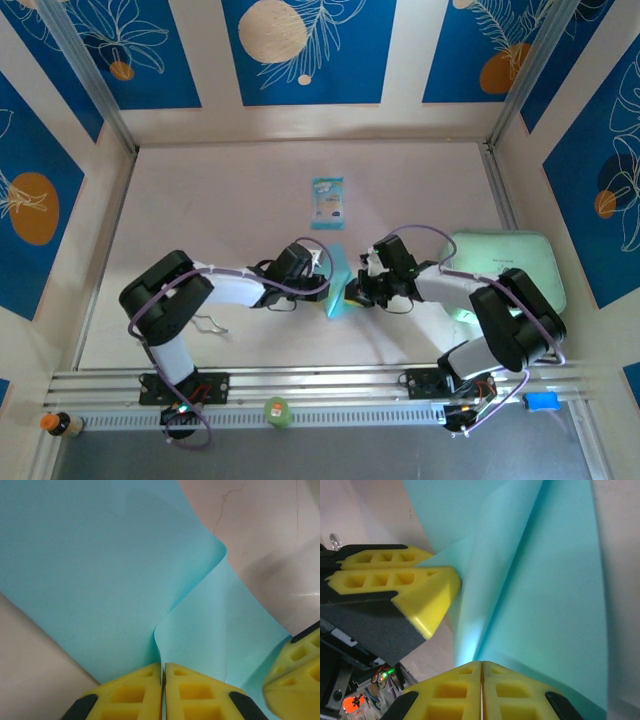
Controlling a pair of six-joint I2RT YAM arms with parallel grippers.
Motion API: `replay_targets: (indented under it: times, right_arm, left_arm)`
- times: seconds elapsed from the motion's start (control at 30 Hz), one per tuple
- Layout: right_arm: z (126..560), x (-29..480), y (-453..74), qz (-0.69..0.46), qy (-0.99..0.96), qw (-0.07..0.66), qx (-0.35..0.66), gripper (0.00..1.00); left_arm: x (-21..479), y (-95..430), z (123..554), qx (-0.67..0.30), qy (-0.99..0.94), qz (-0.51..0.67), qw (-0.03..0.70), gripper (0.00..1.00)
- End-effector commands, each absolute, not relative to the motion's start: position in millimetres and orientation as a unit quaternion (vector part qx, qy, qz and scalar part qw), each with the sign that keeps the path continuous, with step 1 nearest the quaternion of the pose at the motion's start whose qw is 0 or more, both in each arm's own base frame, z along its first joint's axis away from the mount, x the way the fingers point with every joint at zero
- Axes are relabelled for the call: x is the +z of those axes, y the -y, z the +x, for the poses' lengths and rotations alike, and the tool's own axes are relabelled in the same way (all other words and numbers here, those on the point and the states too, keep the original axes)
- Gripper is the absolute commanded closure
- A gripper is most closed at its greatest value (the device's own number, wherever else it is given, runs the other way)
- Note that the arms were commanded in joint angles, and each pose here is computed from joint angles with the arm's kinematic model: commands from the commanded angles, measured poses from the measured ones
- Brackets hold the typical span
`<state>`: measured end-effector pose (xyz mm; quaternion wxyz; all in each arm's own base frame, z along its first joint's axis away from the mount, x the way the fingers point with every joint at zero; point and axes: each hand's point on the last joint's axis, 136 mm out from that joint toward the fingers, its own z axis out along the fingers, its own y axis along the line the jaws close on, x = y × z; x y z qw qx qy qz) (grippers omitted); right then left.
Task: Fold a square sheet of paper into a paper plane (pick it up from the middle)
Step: Fold the triangle a second time at the center of the table.
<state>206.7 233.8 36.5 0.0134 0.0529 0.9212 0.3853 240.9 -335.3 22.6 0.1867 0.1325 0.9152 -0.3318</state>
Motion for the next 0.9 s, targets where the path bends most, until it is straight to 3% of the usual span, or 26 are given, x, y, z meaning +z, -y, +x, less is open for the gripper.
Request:
replay_targets:
  times: [0.0,0.87]
  right_arm:
    - [209.7,33.8,-231.7,0.056,-0.927,0.013,0.371,0.92]
    - [201.4,3.1,-208.6,0.091,-0.939,-0.012,0.331,0.97]
  left_arm:
    - [23.7,337.2,236.5,-0.332,-0.916,0.139,0.179,0.88]
    - [22.2,340.3,237.6,-0.309,-0.911,0.203,0.183,0.85]
